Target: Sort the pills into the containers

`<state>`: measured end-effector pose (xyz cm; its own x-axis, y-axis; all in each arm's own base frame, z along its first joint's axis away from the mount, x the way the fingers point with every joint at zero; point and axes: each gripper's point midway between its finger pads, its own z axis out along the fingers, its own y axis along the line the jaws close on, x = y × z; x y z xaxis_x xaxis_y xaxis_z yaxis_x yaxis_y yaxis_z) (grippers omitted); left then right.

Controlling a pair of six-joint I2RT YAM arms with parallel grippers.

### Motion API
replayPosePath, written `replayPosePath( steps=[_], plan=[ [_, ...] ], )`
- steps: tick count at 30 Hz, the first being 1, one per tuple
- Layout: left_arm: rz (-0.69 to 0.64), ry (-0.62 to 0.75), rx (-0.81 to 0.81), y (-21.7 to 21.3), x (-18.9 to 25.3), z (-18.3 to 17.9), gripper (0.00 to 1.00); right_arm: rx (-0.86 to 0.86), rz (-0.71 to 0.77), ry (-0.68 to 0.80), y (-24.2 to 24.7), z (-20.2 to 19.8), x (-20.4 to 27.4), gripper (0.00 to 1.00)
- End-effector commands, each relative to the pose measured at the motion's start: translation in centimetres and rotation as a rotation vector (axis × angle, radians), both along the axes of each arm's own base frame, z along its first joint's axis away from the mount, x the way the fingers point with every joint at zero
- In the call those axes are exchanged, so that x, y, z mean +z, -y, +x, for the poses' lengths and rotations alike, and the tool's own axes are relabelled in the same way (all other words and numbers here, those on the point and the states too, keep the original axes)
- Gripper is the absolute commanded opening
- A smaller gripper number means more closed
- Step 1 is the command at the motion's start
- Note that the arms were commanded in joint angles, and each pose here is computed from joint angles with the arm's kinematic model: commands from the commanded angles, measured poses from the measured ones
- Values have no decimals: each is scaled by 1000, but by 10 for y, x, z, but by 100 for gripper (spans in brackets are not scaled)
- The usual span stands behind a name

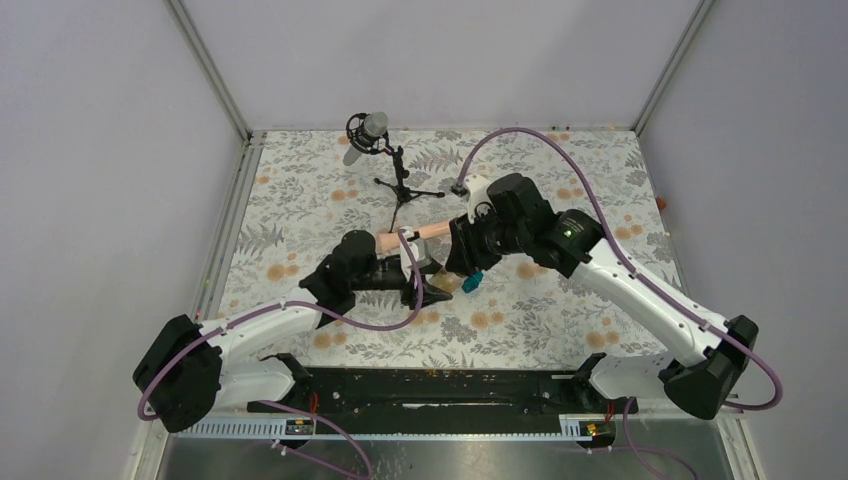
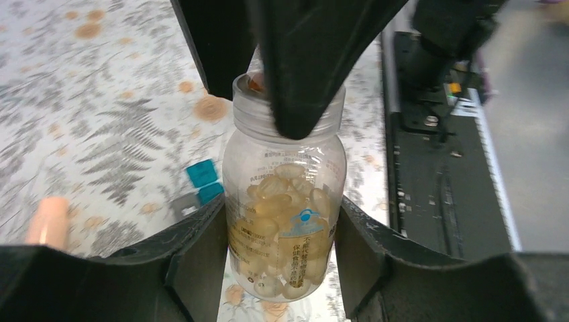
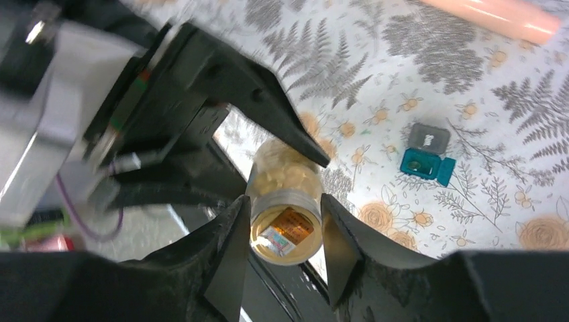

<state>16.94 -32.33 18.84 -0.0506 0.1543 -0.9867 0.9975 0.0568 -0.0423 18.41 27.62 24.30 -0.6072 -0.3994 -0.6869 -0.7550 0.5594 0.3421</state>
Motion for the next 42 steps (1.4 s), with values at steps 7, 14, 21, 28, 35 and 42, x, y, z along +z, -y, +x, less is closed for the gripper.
replayPosePath(
  steps=[7, 14, 21, 28, 35, 42],
  plan=[
    [-119, 140, 215, -4, 43, 39, 0, -660, 144, -75, -2, 69, 3, 51],
    [-122, 133, 246, -6, 41, 43, 4, -389, 125, -64, -10, 36, 7, 90],
    [-158, 131, 251, -3, 49, 45, 17, -291, 110, -157, -19, 17, -12, 77],
    [-190, 172, 280, -8, 62, 48, 54, -535, 107, -9, 4, 60, -6, 49],
    [-204, 131, 446, -24, 59, 66, 99, -858, 39, 165, 81, 112, -4, 46],
    [-265, -1, 762, -61, 79, 96, 99, -1234, -196, 155, 210, 143, -91, 48]
  ],
)
